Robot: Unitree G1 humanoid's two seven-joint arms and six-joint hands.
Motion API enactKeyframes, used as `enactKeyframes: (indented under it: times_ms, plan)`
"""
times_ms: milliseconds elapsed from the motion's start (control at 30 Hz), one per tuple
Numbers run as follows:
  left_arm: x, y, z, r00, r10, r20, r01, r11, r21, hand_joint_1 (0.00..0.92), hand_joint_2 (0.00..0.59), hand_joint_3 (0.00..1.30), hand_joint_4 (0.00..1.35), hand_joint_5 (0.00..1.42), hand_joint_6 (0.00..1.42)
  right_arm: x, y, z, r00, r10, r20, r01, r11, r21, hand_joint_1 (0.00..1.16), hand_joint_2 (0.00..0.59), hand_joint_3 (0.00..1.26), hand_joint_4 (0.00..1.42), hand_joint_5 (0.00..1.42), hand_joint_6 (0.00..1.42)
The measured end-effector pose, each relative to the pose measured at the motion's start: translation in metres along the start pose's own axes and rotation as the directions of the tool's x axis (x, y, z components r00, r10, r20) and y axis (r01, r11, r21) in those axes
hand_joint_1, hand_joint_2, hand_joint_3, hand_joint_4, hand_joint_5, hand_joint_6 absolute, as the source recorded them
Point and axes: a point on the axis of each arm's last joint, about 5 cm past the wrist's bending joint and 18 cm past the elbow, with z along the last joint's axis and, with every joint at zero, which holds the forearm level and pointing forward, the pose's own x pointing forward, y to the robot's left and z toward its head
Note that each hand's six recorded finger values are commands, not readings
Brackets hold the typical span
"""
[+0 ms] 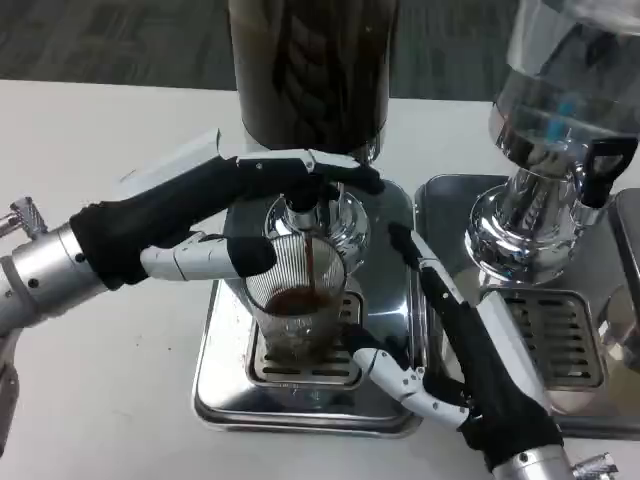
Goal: Grasp the cup under the faucet to collect the drink, then remove the cup.
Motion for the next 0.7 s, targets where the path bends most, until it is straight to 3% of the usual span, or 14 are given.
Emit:
enactKeyframes:
  times_ms: [700]
  plan:
    - [-0.004,-0.001,0.0035,1.0,-0.002,0.001,0.002,1.0,0.014,0.0,0.08,0.29,0.18,0.17,0.26,0.015,0.0098,-0.0028,0.9989,0.046,0.007,-0.046,0.999,0.013,0.49,0.217,0.08,0.08,0.07,0.05]
